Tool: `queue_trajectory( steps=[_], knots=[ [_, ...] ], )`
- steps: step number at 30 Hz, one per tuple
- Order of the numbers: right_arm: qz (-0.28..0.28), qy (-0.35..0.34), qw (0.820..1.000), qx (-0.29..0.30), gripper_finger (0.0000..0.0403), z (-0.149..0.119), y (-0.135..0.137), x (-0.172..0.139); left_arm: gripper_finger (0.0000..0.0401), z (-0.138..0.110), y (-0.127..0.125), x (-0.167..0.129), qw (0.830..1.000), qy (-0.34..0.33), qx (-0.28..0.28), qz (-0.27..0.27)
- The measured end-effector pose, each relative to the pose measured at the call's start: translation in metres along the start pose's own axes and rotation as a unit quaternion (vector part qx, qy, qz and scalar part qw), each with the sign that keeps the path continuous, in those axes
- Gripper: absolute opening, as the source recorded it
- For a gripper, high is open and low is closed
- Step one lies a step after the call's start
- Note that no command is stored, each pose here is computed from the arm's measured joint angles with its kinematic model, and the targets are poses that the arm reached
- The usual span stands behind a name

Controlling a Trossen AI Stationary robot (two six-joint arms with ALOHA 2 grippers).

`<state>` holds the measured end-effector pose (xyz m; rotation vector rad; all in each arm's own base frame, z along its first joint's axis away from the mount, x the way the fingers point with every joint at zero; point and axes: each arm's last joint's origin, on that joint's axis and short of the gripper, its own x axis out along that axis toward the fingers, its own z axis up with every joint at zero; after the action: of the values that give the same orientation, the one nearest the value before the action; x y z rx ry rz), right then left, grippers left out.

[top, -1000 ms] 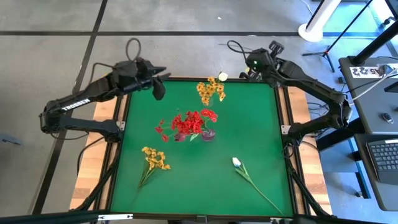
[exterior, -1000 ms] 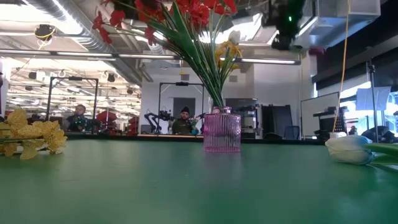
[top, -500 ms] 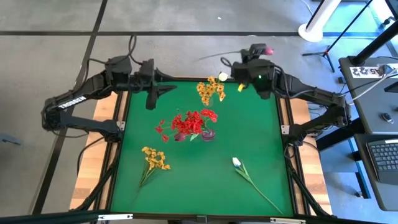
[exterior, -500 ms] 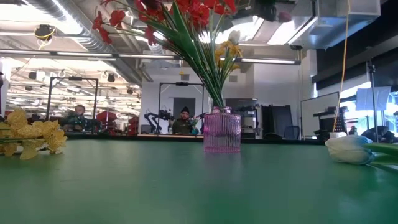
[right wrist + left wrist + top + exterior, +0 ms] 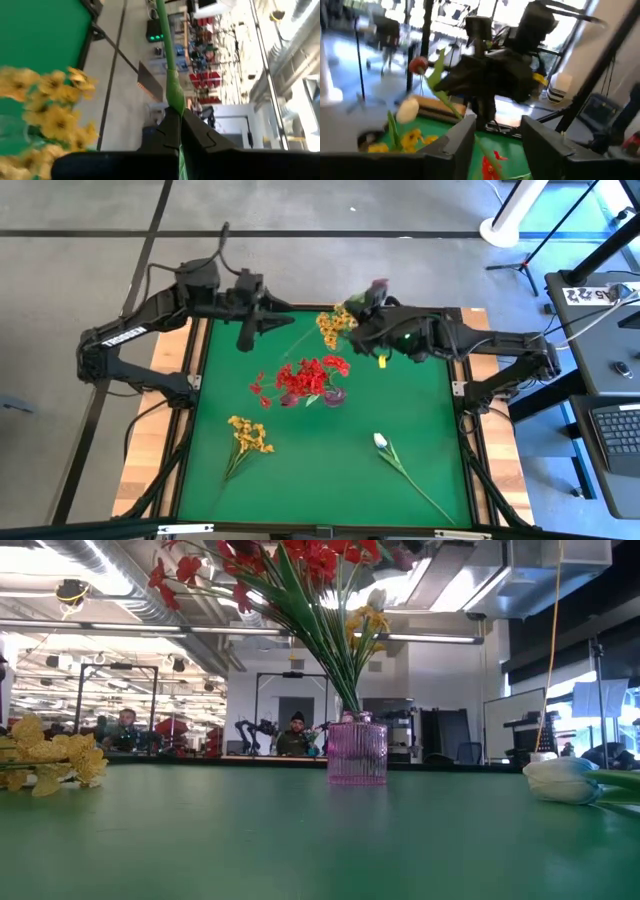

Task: Sort flowers into vase by color
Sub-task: Put the red flower into the pink vase

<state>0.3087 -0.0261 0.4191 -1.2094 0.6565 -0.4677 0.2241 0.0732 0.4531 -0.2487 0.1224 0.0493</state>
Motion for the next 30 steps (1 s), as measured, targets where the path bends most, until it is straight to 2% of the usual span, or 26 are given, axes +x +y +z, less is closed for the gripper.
queue_trajectory(
  steps=[2, 10, 23, 30],
  knots=[
    [0.002, -0.006, 1.0, -0.013, 0.0, 0.007, 0.006, 0.006, 0.0151, -0.001, 0.004, 0.01, 0.999, 0.012, -0.041, 0.002],
    [0.002, -0.01, 0.999, -0.037, 0.0, 0.023, 0.022, 0.024, 0.0151, -0.018, 0.026, 0.044, 0.983, 0.125, -0.128, 0.044],
    [-0.008, -0.029, 0.999, -0.02, 0.0, 0.028, 0.022, 0.027, 0.0151, -0.019, 0.034, 0.048, 0.978, 0.136, -0.146, 0.056],
    [-0.013, -0.038, 0.999, -0.014, 0.0, 0.029, 0.021, 0.027, 0.0151, -0.027, 0.034, 0.062, 0.976, 0.153, -0.147, 0.054]
  ],
)
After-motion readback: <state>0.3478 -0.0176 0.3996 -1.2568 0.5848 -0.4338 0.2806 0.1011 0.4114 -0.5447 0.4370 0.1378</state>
